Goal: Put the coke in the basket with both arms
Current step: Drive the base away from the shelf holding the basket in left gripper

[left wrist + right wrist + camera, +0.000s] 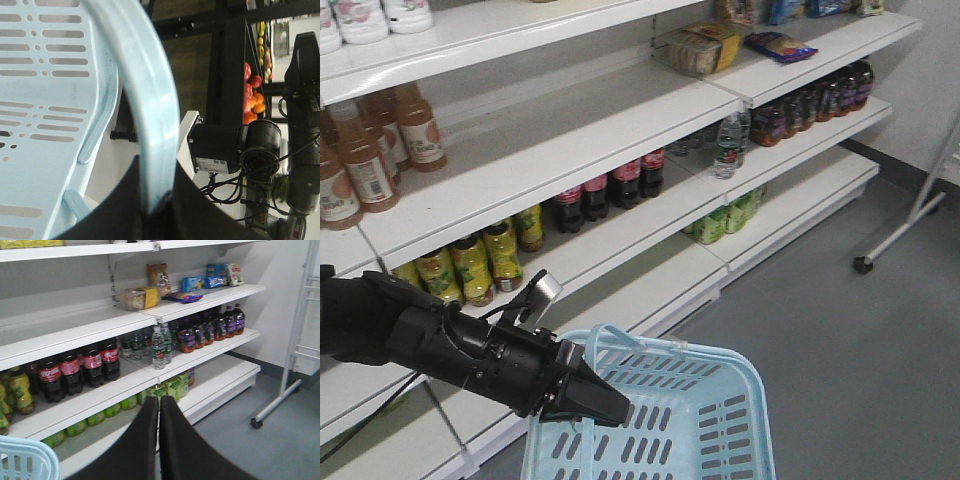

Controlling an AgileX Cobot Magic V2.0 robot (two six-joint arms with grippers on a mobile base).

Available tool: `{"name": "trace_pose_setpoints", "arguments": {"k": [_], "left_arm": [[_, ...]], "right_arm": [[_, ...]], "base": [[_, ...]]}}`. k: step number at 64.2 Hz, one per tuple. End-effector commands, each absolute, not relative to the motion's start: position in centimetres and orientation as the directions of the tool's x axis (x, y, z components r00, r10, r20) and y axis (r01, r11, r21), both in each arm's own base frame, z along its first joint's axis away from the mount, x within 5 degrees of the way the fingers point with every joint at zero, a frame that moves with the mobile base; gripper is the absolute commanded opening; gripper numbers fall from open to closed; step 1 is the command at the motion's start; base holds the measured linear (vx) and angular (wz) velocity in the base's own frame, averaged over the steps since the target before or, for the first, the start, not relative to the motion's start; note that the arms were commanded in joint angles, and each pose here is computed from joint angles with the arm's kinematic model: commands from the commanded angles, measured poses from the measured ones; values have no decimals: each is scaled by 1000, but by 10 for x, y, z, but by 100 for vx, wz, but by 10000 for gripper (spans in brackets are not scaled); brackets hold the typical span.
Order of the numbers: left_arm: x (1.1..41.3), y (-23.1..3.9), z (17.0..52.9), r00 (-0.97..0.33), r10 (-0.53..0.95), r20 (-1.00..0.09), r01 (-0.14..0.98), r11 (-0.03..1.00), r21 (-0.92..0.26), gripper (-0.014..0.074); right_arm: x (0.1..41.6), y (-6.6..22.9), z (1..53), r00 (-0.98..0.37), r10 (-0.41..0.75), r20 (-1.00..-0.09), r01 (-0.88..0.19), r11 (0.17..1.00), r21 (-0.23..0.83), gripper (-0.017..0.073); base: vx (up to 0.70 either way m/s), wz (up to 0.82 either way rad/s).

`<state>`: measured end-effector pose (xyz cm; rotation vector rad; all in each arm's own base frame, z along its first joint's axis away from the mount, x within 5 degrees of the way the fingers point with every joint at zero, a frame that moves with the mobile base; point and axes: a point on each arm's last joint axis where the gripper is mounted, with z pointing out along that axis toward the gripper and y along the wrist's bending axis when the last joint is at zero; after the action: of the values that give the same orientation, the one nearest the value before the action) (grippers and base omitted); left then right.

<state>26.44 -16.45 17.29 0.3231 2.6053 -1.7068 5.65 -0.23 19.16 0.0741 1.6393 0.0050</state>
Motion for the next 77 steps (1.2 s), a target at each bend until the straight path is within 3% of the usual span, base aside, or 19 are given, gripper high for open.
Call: {"name": "trace_pose_setpoints", "arguments": {"k": [1,77], "left_arm": [[263,-169,203,-970,162,-183,221,265,-939,-8],[263,-169,203,-970,162,-183,221,265,-939,-6]], "right_arm": [[56,-3,196,16,37,-999,47,998,37,-9],[56,-3,196,16,37,-999,47,998,37,-9]], "base": [[-5,-50],[-4,-49]]}}
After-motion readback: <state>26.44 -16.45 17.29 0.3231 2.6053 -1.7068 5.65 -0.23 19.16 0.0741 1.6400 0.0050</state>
